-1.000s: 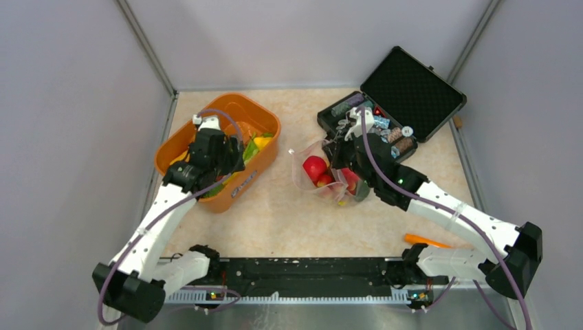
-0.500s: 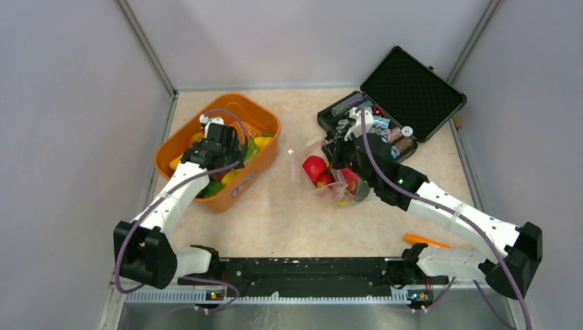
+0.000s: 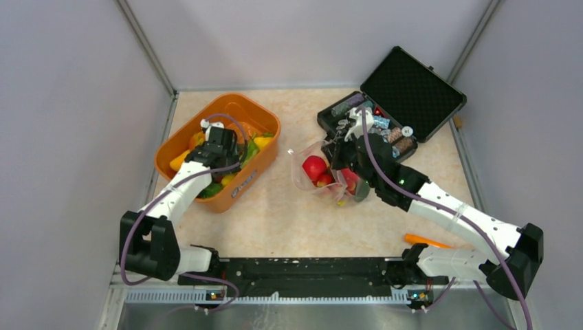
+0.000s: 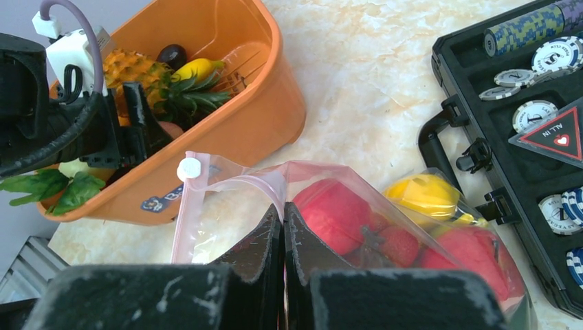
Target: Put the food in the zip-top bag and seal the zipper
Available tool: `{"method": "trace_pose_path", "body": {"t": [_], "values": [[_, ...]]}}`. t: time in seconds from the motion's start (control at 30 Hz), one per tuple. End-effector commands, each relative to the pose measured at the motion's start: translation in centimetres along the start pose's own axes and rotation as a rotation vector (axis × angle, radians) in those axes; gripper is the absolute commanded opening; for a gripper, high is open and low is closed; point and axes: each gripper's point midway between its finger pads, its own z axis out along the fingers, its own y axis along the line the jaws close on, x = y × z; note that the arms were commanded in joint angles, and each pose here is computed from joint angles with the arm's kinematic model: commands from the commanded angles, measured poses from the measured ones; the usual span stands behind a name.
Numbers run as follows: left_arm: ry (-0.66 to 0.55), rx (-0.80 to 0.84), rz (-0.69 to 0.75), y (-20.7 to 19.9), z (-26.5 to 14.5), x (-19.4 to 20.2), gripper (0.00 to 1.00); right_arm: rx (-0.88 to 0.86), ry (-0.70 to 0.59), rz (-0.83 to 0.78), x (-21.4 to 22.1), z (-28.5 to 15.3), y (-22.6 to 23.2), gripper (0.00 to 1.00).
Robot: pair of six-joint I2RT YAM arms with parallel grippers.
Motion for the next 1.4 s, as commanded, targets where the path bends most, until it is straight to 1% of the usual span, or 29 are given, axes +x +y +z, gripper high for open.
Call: {"method": "trace_pose_path", "body": {"t": [0.0,0.07,0.1,0.13,0.2,0.23,0.33,0.5,0.6,0.83,1.03,1.27,1.37], "values": [[-0.005,0.016,0.015,-0.2,0.3,-0.3,0.65,-0.055,-0.075,0.021,-2.5,-0.6,1.4,0.00],[0.004,0.025,0.013,-0.4,-0.1,-0.5,0.49,-0.057,-0.071,0.021,-2.5,-0.6,1.4,0.00],[0.007,0.037,0.011,-0.6,-0.3,-0.6,0.43,-0.057,-0.071,0.022,-2.4,-0.7,1.4,0.00],[0.006,0.050,0.009,-0.8,-0.5,-0.7,0.40,-0.057,-0.073,0.023,-2.5,-0.7,1.4,0.00],[-0.006,0.082,0.004,-1.1,-1.2,-1.1,0.29,-0.058,-0.077,0.024,-2.7,-0.8,1.4,0.00],[-0.019,0.096,-0.002,-1.2,-1.7,-1.4,0.28,-0.060,-0.077,0.025,-2.7,-0.8,1.5,0.00],[-0.057,0.133,-0.013,-1.3,-3.0,-2.2,0.28,-0.061,-0.075,0.025,-2.6,-0.7,1.5,0.00],[-0.130,0.201,-0.029,-1.6,-5.7,-3.9,0.24,-0.065,-0.074,0.027,-2.6,-0.6,1.6,0.00],[-0.168,0.254,-0.030,-2.0,-7.1,-4.7,0.24,-0.065,-0.074,0.029,-2.5,-0.6,1.6,0.00],[-0.191,0.382,-0.025,-3.5,-9.6,-5.2,0.23,-0.070,-0.069,0.028,-2.5,-0.5,1.8,0.00],[-0.244,0.490,-0.052,-4.4,-12.5,-6.4,0.23,-0.077,-0.069,0.029,-2.6,-0.6,1.9,0.00],[-0.340,0.682,-0.046,-6.1,-17.0,-7.8,0.22,-0.082,-0.068,0.035,-2.6,-0.6,2.0,0.00],[-0.357,0.817,-0.032,-7.6,-19.3,-7.7,0.21,-0.085,-0.069,0.036,-2.6,-0.6,2.1,0.00]]}}
